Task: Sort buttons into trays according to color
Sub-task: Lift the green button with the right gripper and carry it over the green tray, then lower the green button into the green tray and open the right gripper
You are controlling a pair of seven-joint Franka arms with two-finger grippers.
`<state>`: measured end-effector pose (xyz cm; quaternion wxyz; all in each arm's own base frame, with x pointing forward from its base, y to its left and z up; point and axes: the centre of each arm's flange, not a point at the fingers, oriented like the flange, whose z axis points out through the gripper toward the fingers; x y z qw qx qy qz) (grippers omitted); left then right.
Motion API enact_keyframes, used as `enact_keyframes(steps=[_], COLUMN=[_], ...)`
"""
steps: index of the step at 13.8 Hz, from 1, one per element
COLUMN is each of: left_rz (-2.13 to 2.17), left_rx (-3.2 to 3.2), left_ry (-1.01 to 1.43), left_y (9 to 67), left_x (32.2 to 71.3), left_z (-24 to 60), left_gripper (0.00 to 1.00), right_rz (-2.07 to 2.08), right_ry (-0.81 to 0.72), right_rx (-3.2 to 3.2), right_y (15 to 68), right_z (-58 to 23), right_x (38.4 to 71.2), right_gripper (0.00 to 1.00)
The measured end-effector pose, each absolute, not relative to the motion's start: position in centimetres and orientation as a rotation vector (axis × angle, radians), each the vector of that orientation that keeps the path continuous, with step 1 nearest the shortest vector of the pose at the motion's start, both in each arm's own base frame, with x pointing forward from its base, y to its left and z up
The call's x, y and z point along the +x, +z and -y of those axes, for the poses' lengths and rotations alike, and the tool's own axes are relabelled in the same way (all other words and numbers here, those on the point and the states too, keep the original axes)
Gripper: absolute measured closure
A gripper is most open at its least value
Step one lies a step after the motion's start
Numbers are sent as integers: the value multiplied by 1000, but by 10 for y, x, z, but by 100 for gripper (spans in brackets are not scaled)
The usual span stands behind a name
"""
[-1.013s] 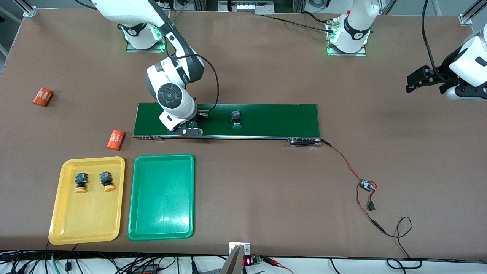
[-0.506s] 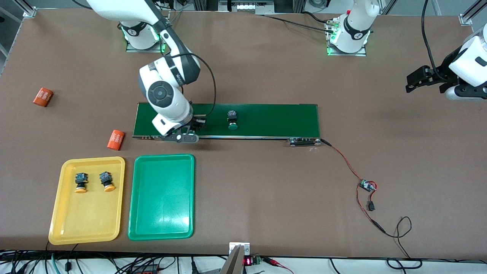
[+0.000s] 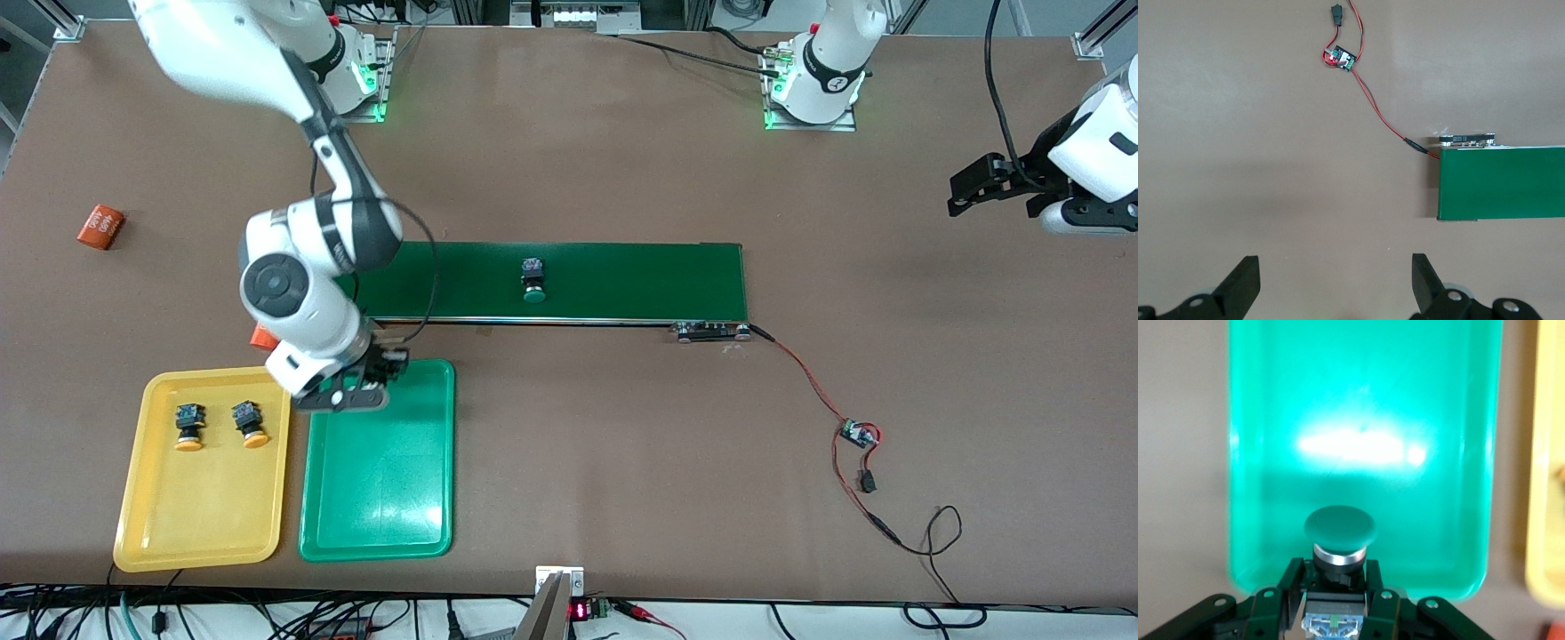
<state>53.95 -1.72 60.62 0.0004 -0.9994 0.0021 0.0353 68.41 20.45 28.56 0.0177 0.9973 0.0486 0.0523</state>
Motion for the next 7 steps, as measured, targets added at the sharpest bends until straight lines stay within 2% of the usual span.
enact_keyframes(steps=[2, 7], left_rz=[-7, -10], left_rx=[-3139, -3139], left_ry=[111, 111], left_y=[606, 606], left_x=[540, 540], left_z=[17, 18], left_gripper=[0, 0], right_rz=[-202, -230], right_ry=[205, 233], right_rx=[3084, 3077], right_y=[258, 214], right_z=[-186, -172], right_x=[699, 707], right_gripper=[58, 58])
